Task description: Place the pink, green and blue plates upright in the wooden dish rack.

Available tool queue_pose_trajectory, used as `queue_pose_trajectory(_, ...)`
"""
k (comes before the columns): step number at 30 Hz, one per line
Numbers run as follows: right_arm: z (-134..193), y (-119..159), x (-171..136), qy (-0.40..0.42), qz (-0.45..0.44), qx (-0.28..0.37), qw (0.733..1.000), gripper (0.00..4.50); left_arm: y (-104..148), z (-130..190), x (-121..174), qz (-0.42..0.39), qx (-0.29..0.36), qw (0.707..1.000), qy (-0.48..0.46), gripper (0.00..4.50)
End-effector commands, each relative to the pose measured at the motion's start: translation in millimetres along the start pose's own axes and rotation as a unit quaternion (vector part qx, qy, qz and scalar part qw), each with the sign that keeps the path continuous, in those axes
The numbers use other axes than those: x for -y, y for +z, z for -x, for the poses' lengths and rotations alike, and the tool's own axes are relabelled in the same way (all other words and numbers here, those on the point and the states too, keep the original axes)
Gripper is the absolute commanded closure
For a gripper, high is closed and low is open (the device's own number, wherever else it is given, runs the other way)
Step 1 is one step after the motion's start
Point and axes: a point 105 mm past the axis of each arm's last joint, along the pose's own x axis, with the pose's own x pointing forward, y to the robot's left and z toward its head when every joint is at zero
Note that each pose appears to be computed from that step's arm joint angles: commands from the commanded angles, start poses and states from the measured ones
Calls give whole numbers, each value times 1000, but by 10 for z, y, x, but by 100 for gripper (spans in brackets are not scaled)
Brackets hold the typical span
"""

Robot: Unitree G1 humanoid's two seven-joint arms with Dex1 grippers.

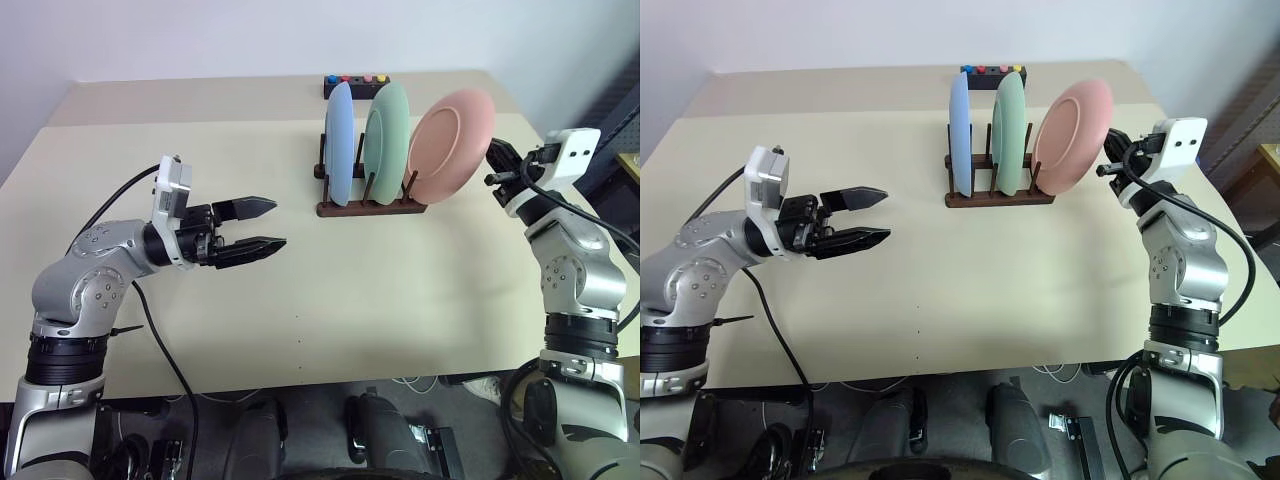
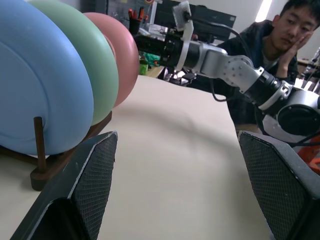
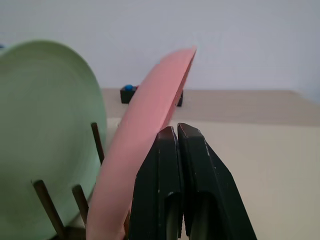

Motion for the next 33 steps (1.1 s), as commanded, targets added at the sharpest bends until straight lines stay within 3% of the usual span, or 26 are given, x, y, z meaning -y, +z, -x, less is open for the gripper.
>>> queue_pose_trajectory(1,-45,232,-143,28,9,35,999,445,84,3,1,-21,11,1000,1,49)
queue_pose_trajectory(19,-120,213,-373,74,5,27,997,445,81,30,4,-20,13,1000,13,49)
queue_pose_trajectory(29,-86,387,47,-29,38,62,997,445,95,33,-45,-26,13,999,21,49)
queue_pose_trajectory(33,-48,433,40,-25,43,75,996,445,95,34,-76,-30,13,999,24,49)
